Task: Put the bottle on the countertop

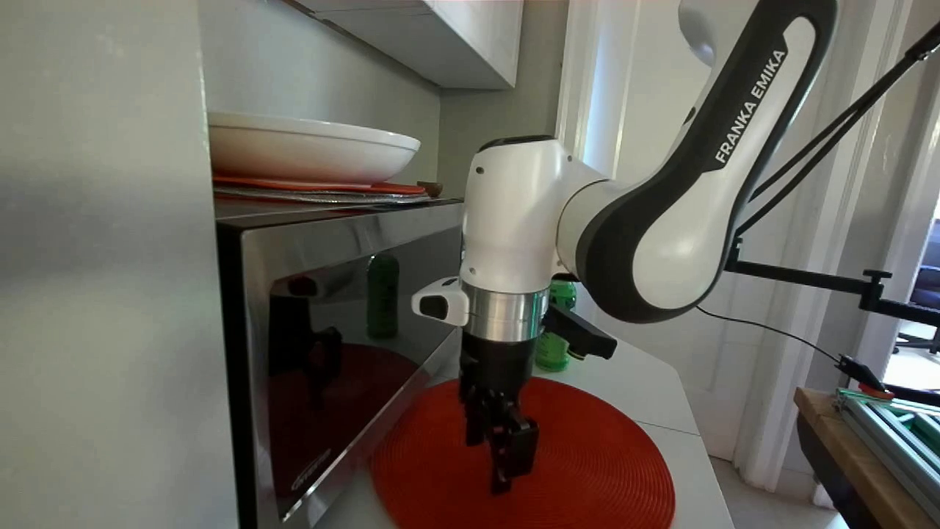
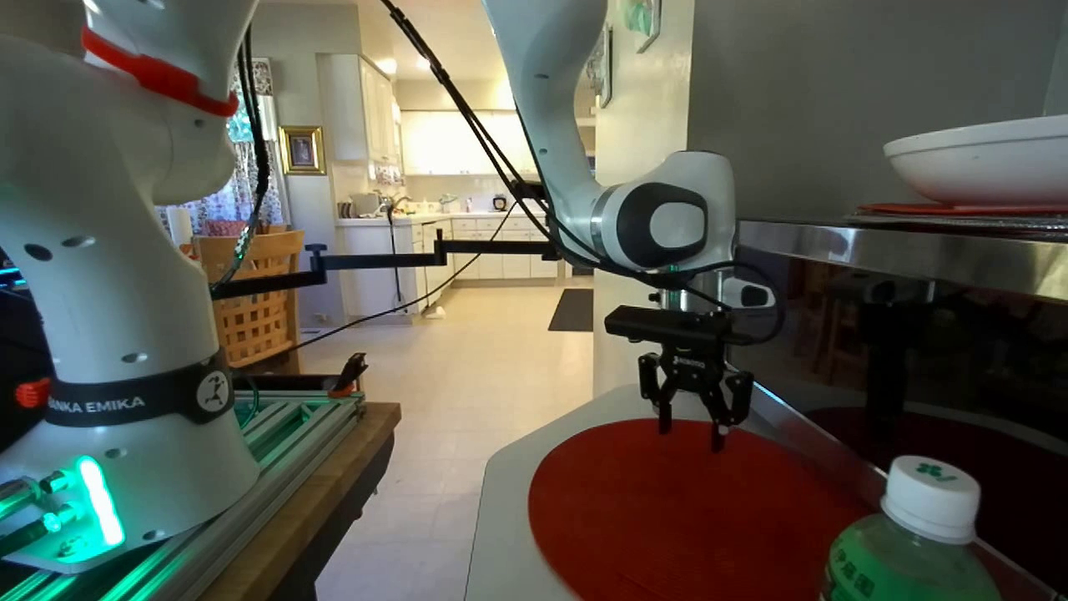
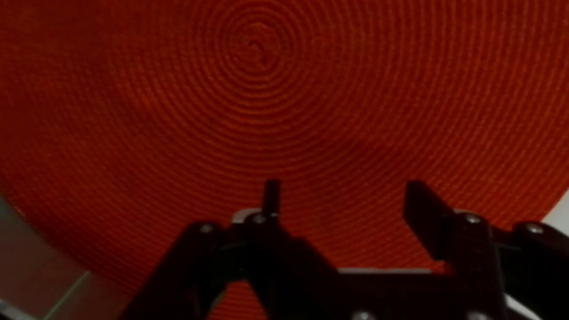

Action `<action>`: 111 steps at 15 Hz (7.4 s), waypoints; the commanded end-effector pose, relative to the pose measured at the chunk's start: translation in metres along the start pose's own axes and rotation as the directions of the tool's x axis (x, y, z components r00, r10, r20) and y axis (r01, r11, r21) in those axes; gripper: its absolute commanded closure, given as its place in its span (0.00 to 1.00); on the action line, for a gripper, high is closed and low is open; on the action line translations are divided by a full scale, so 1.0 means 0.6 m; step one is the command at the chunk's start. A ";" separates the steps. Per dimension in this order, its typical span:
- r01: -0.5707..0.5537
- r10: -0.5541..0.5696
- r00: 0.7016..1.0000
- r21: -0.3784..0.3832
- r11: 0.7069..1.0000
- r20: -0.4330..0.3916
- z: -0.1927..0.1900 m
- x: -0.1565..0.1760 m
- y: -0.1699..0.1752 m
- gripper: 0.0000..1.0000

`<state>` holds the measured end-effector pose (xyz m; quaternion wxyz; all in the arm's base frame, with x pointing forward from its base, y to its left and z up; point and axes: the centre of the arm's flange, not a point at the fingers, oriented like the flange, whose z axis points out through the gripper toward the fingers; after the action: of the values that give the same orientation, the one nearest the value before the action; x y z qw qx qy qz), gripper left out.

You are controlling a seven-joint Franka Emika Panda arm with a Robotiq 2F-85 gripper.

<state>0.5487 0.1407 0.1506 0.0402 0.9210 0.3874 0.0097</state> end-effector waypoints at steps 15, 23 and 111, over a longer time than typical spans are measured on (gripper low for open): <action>0.211 -0.216 0.975 0.086 0.974 0.057 0.032 0.028 -0.083 0.00; 0.218 -0.234 0.967 0.150 0.964 0.100 0.031 0.035 -0.124 0.00; -0.503 0.403 0.776 -0.089 0.860 -0.486 -0.698 -0.005 0.438 0.74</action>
<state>0.7070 -0.0145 0.5853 0.0518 0.9501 0.1296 0.2790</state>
